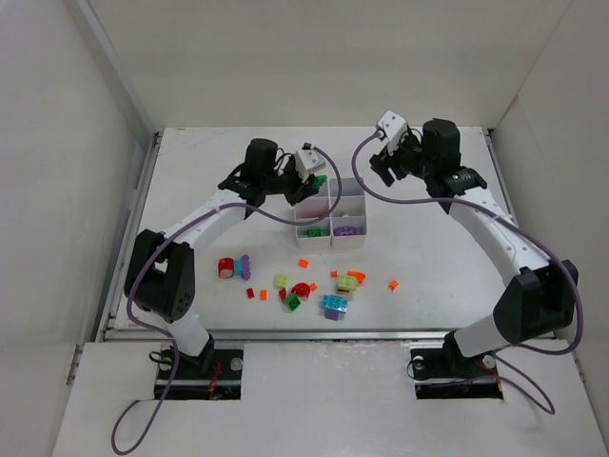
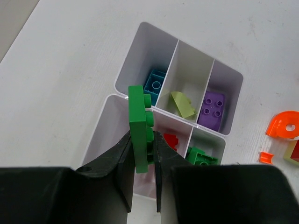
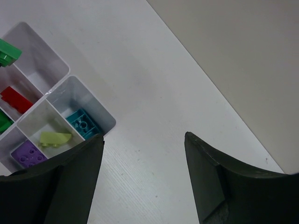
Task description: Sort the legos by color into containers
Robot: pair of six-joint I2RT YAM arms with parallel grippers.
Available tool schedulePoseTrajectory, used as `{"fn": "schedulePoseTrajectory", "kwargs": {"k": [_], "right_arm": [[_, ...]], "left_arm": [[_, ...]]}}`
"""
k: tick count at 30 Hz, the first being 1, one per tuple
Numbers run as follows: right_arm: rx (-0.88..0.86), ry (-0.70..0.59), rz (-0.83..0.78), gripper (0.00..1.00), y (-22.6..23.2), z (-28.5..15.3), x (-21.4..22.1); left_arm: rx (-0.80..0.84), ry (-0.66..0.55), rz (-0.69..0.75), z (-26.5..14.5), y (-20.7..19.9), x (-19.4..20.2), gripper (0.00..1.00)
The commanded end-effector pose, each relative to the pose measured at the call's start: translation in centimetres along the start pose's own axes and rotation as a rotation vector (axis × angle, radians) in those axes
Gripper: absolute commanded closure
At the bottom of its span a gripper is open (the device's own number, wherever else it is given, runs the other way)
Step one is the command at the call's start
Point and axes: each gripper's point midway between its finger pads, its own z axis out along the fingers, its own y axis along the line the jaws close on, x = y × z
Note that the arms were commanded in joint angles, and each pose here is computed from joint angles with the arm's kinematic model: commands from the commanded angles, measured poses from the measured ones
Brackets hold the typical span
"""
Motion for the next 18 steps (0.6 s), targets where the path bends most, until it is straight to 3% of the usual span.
{"fn": "schedulePoseTrajectory", "kwargs": {"k": [1,18], "right_arm": [[0.042,-0.084,-0.028,0.25,-1.52,0.03,-3.40],[0.037,-0.075,-0.024,0.25,-1.54,0.58,-3.06]], "left_arm": [[0.004,-0.061,0.025,-0.33,0.34,-2.49,1.00],[0.008,-0.054,0.001,-0.10,0.27,-2.13,1.00]]}}
